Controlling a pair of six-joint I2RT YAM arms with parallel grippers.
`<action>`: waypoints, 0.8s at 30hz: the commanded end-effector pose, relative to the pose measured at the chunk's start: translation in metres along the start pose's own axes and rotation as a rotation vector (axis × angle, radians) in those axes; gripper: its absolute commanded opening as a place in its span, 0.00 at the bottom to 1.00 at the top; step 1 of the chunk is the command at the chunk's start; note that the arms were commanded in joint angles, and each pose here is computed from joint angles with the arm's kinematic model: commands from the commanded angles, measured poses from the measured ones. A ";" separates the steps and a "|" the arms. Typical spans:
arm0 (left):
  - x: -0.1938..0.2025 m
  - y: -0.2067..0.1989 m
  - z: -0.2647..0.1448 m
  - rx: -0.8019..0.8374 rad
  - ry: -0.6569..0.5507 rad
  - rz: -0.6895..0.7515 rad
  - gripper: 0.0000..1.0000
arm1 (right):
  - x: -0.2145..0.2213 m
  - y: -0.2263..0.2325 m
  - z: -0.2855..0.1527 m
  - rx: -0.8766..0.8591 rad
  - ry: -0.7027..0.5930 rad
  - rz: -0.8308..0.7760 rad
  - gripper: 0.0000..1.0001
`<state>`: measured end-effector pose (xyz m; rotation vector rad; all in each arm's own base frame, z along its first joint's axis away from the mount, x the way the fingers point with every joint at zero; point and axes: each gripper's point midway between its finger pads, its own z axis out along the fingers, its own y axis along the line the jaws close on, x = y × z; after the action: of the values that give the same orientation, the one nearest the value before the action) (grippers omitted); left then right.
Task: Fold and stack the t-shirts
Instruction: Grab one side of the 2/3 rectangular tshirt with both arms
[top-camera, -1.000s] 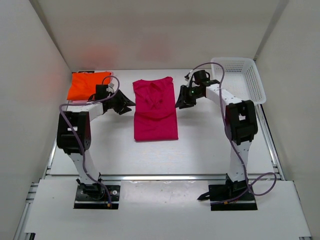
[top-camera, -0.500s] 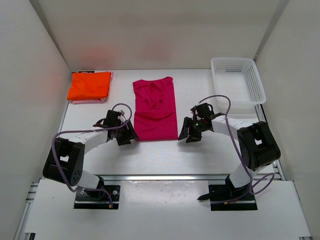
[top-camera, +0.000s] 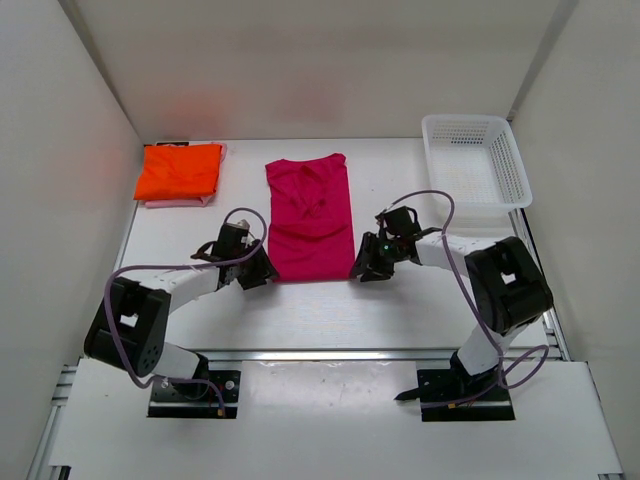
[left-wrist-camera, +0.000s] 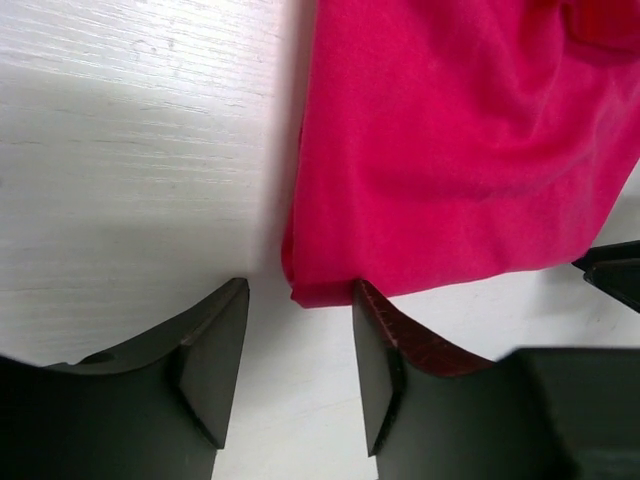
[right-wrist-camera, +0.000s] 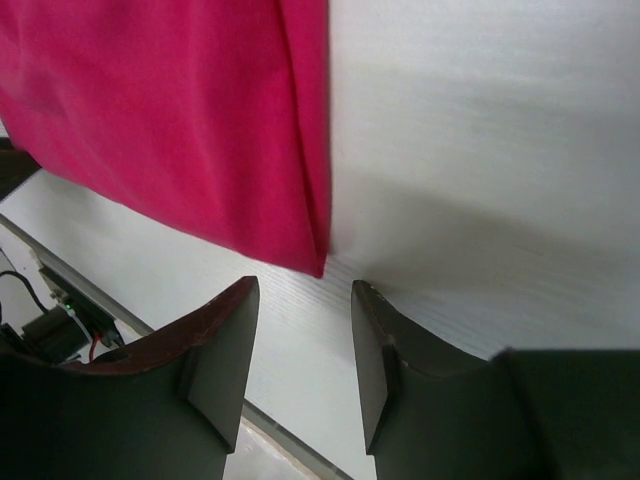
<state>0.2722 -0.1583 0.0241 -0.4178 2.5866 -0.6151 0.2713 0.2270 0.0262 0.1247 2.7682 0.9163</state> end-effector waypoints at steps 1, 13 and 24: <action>0.002 -0.003 0.005 0.003 -0.016 -0.014 0.55 | -0.014 0.001 0.008 0.017 -0.036 -0.010 0.40; -0.001 -0.019 0.014 0.036 -0.042 -0.034 0.02 | -0.003 0.000 0.018 -0.014 0.033 0.005 0.07; -0.060 -0.070 -0.032 0.157 -0.151 0.005 0.00 | -0.045 0.044 -0.033 -0.061 -0.092 -0.094 0.00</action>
<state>0.2936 -0.1786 0.0416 -0.4529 2.5358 -0.6772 0.2872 0.2357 0.0361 0.0926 2.7756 0.9392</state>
